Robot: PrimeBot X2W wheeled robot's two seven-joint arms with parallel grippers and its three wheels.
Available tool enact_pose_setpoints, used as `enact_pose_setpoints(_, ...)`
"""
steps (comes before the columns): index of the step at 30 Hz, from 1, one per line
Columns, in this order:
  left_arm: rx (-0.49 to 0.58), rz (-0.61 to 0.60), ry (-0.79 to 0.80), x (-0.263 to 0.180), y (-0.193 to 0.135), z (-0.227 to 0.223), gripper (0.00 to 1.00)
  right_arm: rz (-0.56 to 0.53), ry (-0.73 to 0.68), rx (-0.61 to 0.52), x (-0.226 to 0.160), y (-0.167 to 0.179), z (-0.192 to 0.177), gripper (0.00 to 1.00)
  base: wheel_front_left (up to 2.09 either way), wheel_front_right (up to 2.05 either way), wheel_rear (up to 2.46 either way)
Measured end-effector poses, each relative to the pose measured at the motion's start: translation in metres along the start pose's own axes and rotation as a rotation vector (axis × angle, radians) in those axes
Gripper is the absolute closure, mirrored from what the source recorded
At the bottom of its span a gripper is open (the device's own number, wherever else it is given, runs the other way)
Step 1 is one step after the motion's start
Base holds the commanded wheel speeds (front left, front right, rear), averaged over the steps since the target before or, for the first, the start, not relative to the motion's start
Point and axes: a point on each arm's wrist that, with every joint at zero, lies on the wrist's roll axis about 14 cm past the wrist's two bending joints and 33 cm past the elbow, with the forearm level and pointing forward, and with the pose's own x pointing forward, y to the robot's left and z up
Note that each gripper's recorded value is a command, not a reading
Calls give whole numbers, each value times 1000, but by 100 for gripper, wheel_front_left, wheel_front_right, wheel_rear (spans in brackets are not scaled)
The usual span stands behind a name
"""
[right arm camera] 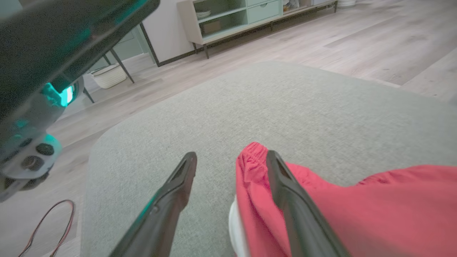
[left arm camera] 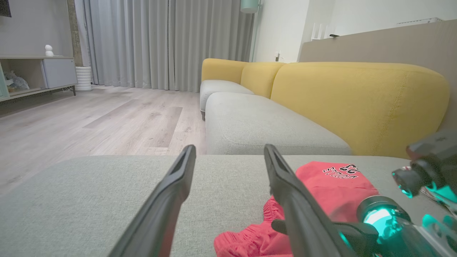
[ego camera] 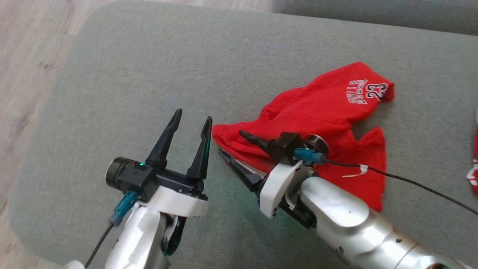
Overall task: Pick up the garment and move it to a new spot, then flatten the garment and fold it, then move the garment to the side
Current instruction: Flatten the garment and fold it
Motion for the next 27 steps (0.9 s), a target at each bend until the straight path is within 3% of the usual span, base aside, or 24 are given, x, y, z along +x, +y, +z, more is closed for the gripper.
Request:
enact_pose_setpoints(5,-4,-19,-20,3,-8,6,0,-99,-54,13,-13,-25,13,0,0,0,0)
enact_pose_setpoints(10,-13,-45,-37,4,-18,10,0,-276,-156,43,-44,-72,35,0,0,0,0)
enact_pose_setpoints(13,-18,-73,-58,7,-28,16,0,-493,-216,88,-99,-123,31,0,0,0,0)
enact_pose_setpoints(17,-19,-104,-57,9,-39,15,0,-708,-265,119,-162,-155,18,0,0,0,0)
enact_pose_setpoints(22,-28,-133,-51,11,-49,12,0,-879,-241,177,-213,-154,-21,0,0,0,0)
enact_pose_setpoints(27,-32,-144,-42,14,-53,8,0,-917,-235,221,-223,-147,-31,0,0,0,0)
